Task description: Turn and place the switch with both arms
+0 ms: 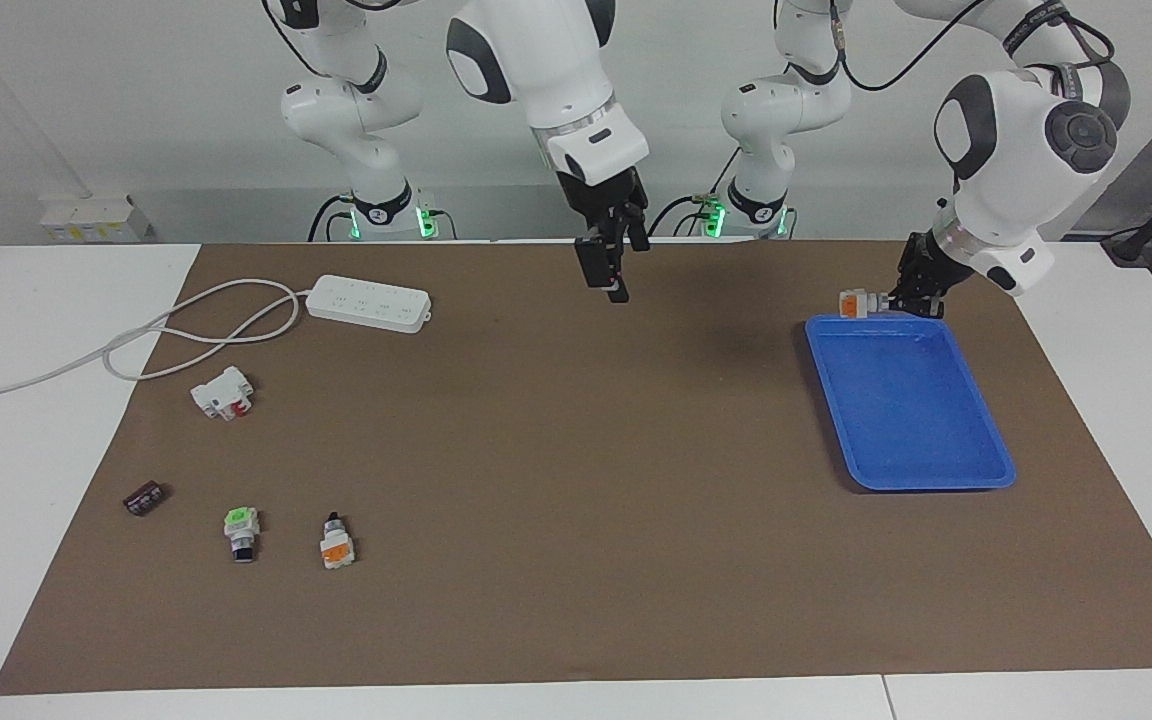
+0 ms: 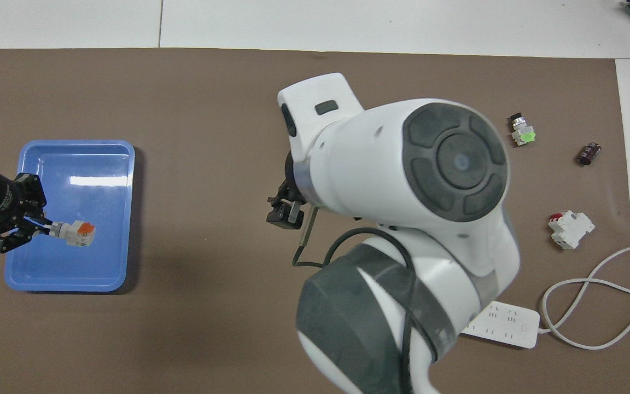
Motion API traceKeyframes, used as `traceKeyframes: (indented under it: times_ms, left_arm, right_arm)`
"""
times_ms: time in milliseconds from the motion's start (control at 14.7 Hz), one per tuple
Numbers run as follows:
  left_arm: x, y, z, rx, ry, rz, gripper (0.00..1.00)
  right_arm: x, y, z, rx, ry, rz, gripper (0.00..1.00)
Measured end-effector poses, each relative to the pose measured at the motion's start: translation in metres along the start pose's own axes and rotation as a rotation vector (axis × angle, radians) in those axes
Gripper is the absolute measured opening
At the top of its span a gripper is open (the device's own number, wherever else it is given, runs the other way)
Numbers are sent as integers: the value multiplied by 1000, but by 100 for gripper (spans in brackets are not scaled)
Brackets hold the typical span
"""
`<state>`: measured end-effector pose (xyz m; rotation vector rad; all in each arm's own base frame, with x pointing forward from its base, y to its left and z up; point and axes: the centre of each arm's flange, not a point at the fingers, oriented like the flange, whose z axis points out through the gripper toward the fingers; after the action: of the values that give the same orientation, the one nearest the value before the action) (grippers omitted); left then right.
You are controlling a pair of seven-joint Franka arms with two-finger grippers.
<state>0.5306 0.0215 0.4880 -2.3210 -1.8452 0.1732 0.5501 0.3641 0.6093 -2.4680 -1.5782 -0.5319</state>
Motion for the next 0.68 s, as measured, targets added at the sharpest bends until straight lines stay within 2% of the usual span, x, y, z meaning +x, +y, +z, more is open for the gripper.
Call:
traceKeyframes:
  times_ms: [205,545,682]
  left_arm:
    - [23,2,21,-31,92,19,10]
    - [42,2,59,-33,225,61,10]
    - [47,2,65,-35,278,84,10]
  right_arm:
    - [-43,65,-11,-46,-12,110,100]
    - [-123,156,-29,-106,-36,361,100]
    - [-142,170,-38,-122,-84,458,100]
